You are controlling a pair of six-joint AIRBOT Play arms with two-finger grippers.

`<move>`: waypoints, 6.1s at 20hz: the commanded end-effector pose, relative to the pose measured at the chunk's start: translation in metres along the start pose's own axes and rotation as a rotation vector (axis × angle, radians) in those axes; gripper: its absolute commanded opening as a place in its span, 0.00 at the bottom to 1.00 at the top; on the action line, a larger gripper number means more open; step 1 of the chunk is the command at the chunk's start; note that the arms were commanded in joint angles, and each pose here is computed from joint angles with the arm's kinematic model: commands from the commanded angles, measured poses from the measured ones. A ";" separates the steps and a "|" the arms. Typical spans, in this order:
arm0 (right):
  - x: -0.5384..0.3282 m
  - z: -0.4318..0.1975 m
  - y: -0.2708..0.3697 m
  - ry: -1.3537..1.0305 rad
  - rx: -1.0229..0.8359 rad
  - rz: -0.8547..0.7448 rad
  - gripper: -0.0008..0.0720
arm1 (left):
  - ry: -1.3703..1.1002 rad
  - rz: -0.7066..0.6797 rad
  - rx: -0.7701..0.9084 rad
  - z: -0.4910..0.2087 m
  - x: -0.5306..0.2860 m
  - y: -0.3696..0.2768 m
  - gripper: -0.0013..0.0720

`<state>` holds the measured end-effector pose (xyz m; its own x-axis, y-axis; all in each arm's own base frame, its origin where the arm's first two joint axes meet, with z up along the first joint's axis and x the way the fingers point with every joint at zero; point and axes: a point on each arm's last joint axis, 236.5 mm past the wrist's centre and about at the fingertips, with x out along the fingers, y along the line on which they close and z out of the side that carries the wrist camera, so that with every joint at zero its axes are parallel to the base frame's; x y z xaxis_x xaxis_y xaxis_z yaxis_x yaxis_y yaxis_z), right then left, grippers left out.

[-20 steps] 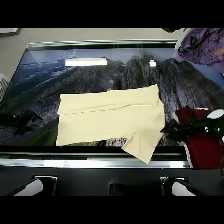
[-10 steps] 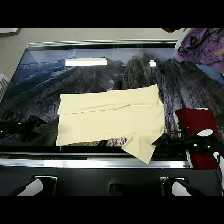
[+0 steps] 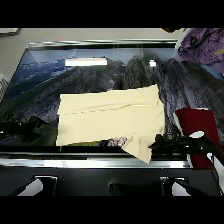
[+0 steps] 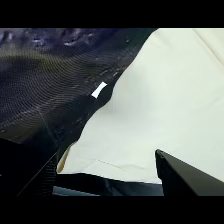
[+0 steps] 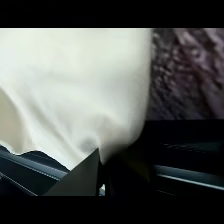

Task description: Fold the clothes and pants, and hang the long-sleeved shirts on hangers.

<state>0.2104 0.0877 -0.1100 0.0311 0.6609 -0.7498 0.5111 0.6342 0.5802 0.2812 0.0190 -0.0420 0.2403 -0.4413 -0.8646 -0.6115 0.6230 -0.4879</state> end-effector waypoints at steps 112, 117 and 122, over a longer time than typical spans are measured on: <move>-0.082 0.186 0.113 -0.126 -0.323 -0.120 0.04 | -0.161 -0.058 0.505 0.100 0.036 -0.200 0.17; -0.157 0.187 0.130 -0.257 -0.268 -0.267 0.04 | 0.009 -0.065 0.562 0.016 0.124 -0.243 0.04; -0.198 0.177 0.149 -0.316 -0.280 -0.302 0.04 | 0.122 -0.202 0.550 -0.082 0.199 -0.303 0.04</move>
<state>0.4375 -0.0090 0.0450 0.1895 0.3585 -0.9141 0.2631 0.8784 0.3990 0.4641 -0.2398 -0.0467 0.2241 -0.5596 -0.7979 -0.0621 0.8089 -0.5847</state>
